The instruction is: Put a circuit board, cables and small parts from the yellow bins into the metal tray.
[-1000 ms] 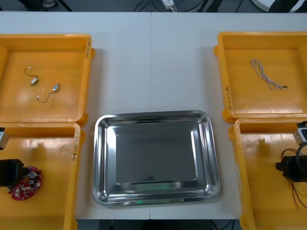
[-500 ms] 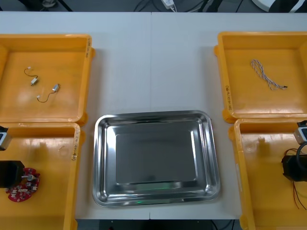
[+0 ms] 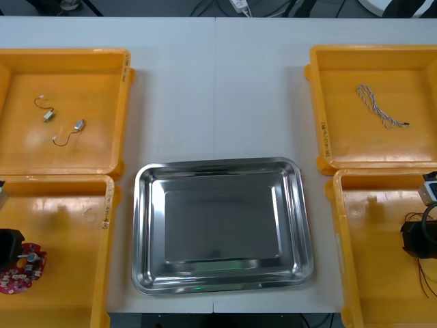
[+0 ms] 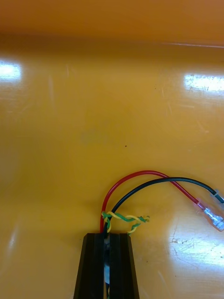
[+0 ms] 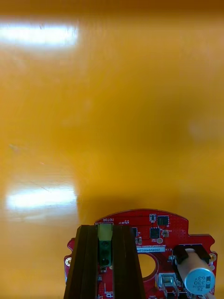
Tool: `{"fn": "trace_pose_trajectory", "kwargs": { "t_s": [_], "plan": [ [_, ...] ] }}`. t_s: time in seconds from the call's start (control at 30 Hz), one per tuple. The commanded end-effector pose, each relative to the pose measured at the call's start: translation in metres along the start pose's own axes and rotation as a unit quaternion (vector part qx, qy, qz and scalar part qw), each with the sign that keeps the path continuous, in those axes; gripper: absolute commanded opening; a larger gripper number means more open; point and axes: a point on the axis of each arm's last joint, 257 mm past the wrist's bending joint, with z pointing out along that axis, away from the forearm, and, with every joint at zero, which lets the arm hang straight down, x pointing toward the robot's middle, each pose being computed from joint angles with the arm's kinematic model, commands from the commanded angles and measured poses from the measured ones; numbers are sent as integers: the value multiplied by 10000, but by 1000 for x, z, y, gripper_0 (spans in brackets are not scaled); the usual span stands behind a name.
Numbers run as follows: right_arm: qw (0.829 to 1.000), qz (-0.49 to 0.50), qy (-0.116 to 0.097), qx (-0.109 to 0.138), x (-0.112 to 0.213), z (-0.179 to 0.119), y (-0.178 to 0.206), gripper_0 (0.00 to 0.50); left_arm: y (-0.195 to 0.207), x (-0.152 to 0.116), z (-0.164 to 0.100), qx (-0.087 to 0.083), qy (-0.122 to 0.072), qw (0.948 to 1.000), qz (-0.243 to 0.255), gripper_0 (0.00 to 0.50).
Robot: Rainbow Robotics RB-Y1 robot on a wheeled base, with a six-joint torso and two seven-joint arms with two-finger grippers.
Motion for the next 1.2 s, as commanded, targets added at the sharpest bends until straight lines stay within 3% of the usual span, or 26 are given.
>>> {"fn": "trace_pose_trajectory", "kwargs": {
  "t_s": [0.03,0.5,0.93,1.2],
  "plan": [
    [9993,-326,170,78,5,2,-7,0,-5,-34,-25,14,-341,9983,480,0],
    [9981,-437,215,378,-41,-55,-18,0,-15,-77,-73,-127,-395,9969,672,0],
    [9991,-285,256,165,-80,-113,-17,0,-49,-100,-101,-51,-409,9977,536,0],
    [9987,-370,257,231,-99,-137,-17,0,-76,-111,-105,-57,-517,9975,483,0]
  ]
}}
